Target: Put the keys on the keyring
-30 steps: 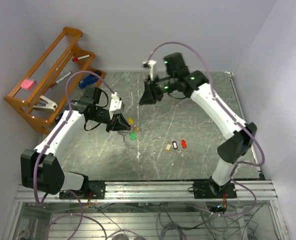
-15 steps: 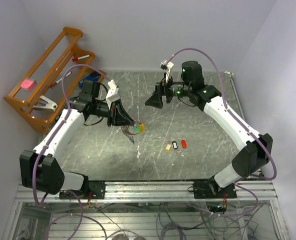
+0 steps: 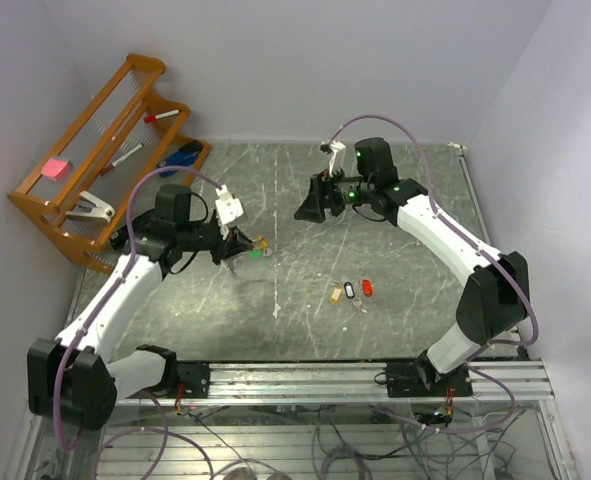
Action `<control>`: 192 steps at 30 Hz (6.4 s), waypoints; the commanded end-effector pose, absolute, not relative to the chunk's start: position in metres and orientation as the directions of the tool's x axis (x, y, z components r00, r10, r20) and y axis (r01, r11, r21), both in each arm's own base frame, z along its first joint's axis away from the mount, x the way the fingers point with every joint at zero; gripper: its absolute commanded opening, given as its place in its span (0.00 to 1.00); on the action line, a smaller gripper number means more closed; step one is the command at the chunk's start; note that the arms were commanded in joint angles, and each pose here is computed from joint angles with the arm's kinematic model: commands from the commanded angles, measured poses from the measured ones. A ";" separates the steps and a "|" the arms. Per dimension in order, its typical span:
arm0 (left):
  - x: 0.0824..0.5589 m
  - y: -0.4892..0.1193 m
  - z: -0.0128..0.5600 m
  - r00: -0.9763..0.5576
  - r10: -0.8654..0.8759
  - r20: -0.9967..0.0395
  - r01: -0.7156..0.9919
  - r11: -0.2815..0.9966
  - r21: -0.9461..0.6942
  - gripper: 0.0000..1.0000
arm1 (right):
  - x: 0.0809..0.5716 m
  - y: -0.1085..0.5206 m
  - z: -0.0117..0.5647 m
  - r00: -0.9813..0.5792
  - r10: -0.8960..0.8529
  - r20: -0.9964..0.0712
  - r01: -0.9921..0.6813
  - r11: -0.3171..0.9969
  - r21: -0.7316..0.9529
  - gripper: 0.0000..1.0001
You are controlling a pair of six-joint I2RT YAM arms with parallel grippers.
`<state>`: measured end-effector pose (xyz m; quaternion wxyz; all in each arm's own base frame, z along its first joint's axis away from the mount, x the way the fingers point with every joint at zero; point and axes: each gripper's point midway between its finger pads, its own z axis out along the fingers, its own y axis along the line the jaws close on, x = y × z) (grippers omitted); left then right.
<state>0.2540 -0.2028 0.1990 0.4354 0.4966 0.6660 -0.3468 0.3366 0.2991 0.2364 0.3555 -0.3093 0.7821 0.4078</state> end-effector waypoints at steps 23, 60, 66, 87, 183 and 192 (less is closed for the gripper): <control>0.269 -0.173 0.256 0.765 0.477 -0.432 0.390 0.189 0.901 0.07 | 0.341 0.303 0.208 -0.624 -0.201 -0.755 -0.732 0.489 0.475 0.58; 0.250 -0.166 0.281 0.876 0.469 -0.112 -0.008 0.246 0.969 0.07 | 0.337 0.302 0.202 -0.634 -0.228 -0.739 -0.733 0.481 0.481 0.59; 0.272 -0.146 0.285 0.786 0.553 -0.276 0.073 0.361 0.930 0.07 | 0.319 0.319 0.179 -0.619 -0.320 -0.717 -0.760 0.476 0.443 0.54; 0.270 -0.127 0.264 0.710 0.635 -0.305 0.074 0.363 0.929 0.07 | 0.335 0.388 0.067 -0.662 -0.438 -0.608 -0.715 0.613 0.337 0.44; 0.262 -0.160 0.250 0.690 0.447 -0.570 0.426 0.386 0.818 0.07 | 0.328 0.392 0.339 -0.500 -0.170 -0.849 -0.823 0.397 0.405 0.00; 0.272 -0.154 0.254 0.722 0.517 -0.460 0.316 0.344 0.884 0.07 | 0.286 0.379 0.331 -0.524 -0.279 -0.804 -0.842 0.308 0.442 0.00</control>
